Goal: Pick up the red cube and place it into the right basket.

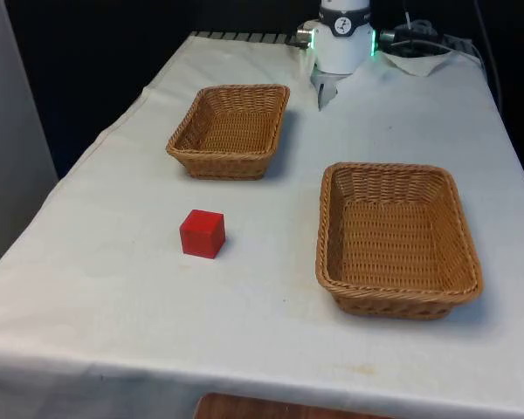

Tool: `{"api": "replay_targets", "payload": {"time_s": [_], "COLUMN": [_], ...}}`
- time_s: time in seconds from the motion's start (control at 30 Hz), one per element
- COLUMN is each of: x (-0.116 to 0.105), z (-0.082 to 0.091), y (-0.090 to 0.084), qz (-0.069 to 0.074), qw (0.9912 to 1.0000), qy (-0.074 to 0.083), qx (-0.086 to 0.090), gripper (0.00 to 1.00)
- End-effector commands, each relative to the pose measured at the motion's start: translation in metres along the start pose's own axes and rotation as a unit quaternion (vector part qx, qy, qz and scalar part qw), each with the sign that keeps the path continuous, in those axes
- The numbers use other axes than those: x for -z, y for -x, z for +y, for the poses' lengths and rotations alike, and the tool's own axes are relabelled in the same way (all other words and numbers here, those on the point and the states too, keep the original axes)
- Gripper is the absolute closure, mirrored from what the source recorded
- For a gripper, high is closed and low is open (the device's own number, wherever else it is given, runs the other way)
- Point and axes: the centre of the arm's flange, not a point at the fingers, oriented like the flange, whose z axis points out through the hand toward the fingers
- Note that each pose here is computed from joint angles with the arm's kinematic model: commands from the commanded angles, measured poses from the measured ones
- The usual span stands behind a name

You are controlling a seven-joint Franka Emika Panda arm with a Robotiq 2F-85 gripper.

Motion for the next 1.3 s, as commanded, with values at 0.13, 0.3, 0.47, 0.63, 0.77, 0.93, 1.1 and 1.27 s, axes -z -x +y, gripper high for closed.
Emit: {"api": "replay_targets", "payload": {"time_s": [0.13,0.3,0.47,0.63,0.77,0.93,1.1,1.27], "x": [-0.004,-0.012,-0.017,-0.022,-0.024,-0.033,-0.047,-0.062], "z": [0.005,0.016,0.021,0.023,0.022,0.024,0.031,0.045], "y": [-0.009,-0.024,-0.036,-0.056,-0.065,-0.079,-0.087,-0.092], "qz": [0.001,0.003,0.004,0.007,0.010,0.019,0.026,0.031], "qw": [1.00000,0.99998,0.99998,0.99993,0.99990,0.99966,0.99927,0.99886], "qy": [0.001,0.002,0.004,0.009,0.011,0.017,0.023,0.029], "qx": [-0.003,-0.005,-0.005,-0.004,-0.001,0.006,0.015,0.022], "gripper": [0.00,0.00,0.00,0.00,0.00,0.00,0.00,0.00]}}
